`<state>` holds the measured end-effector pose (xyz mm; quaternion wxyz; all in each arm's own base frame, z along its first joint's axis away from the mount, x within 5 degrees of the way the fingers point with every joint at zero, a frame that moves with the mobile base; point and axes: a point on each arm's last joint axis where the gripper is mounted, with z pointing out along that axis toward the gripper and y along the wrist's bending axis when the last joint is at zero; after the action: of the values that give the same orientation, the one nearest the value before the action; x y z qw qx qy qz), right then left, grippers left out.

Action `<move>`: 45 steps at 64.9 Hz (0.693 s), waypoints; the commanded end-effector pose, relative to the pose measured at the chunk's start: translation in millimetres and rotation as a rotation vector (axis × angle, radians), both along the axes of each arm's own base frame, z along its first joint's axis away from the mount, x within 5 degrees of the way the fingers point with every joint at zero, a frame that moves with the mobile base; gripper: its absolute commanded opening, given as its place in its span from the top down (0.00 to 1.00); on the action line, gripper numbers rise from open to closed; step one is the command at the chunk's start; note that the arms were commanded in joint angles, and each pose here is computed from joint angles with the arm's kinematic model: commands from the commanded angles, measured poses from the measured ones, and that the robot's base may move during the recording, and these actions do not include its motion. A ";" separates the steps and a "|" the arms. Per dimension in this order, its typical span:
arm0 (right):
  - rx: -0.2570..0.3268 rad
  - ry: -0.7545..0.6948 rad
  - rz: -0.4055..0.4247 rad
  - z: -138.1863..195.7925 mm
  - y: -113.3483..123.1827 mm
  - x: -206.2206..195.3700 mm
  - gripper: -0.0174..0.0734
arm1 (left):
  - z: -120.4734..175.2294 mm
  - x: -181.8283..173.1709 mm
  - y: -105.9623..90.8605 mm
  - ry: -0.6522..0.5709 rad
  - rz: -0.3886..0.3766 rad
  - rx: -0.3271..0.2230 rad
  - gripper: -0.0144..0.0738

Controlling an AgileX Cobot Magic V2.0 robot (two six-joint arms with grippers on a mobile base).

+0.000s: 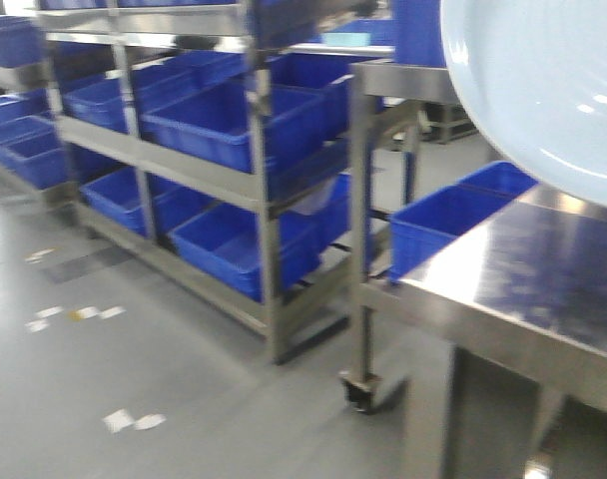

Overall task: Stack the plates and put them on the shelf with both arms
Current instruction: 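Drive the base away from the table carrying the plates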

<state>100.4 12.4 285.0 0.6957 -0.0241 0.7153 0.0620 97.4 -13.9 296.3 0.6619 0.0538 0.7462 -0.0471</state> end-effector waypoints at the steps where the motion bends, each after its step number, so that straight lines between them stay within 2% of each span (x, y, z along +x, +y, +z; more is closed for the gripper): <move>1: 0.015 -0.134 -0.005 19.7 -0.6 -0.6 0.75 | 17.0 0.6 0.9 -0.104 0.010 -0.014 0.74; 45: 0.015 -0.134 -0.005 19.7 -0.6 -0.6 0.75 | 17.0 0.6 0.9 -0.104 0.010 -0.014 0.74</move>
<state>100.4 12.4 285.0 0.6957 -0.0241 0.7153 0.0620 97.4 -13.9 296.3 0.6619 0.0538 0.7462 -0.0471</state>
